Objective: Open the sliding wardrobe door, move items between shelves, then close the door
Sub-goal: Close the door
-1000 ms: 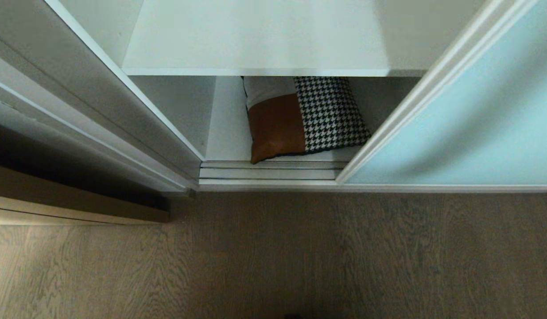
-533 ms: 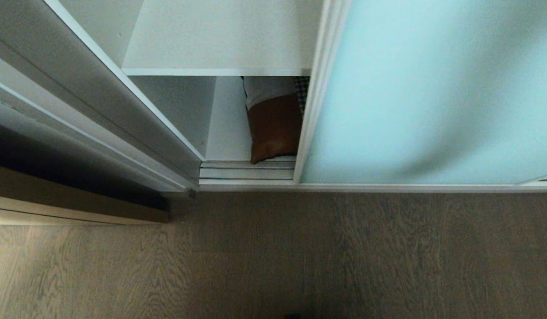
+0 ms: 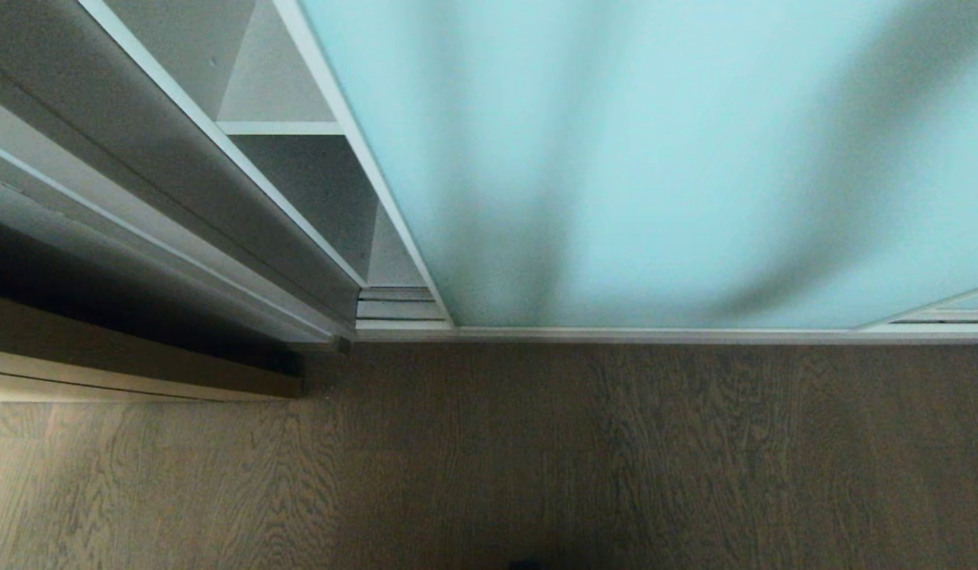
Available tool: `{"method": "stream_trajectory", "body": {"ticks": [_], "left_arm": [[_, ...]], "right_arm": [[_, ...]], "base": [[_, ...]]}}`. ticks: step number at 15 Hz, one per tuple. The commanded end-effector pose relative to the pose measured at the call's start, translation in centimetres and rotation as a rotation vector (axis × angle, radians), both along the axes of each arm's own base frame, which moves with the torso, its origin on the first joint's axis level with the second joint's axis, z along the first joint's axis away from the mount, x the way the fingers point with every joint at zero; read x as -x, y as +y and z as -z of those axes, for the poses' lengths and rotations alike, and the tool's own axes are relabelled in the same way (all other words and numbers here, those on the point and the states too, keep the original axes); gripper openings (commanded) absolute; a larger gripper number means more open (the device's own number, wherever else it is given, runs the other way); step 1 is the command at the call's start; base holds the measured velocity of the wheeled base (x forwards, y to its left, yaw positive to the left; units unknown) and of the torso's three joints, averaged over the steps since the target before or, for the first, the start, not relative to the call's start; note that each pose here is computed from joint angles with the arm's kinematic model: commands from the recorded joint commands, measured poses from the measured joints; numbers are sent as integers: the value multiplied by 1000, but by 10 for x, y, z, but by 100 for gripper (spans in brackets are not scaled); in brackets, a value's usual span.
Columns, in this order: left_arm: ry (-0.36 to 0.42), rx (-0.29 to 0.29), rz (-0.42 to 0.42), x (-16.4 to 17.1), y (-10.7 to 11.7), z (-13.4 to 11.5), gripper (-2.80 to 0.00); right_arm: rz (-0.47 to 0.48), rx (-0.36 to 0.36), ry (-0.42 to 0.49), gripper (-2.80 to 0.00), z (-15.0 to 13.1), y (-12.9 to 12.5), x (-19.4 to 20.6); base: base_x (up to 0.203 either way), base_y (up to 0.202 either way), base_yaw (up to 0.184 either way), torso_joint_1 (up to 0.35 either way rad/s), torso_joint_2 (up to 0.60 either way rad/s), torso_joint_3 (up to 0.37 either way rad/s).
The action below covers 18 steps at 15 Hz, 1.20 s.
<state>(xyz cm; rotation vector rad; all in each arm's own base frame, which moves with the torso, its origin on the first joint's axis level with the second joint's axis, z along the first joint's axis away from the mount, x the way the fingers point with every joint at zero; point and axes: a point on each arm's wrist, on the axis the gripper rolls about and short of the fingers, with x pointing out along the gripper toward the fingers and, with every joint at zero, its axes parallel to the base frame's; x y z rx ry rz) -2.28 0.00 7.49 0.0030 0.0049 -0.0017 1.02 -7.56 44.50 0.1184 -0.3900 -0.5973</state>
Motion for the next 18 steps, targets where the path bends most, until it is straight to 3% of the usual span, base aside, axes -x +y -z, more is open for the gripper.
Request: {"method": "stream_trajectory", "body": {"ticks": [1, 4, 6, 9, 13, 18], "left_arm": [[0, 0, 0, 0, 0, 0, -280], [1, 0, 0, 0, 0, 0, -280], [0, 0, 0, 0, 0, 0, -280], [0, 0, 0, 0, 0, 0, -280], [1, 0, 0, 0, 0, 0, -280], [0, 0, 0, 0, 0, 0, -280]], "right_arm": [[63, -61, 14, -280, 5, -51, 12], [88, -84, 53, -280, 12, -97, 20], [23, -139, 55, -280, 21, -128, 12], [-108, -299, 61, -280, 35, -166, -16], [-266, -492, 94, -280, 48, -176, -54], [-404, -606, 82, -280, 52, -173, -85]], "base": [[0, 0, 0, 0, 0, 0], [0, 0, 0, 0, 0, 0], [0, 0, 0, 0, 0, 0], [0, 0, 0, 0, 0, 0], [0, 0, 0, 0, 0, 0], [0, 0, 0, 0, 0, 0]]}}
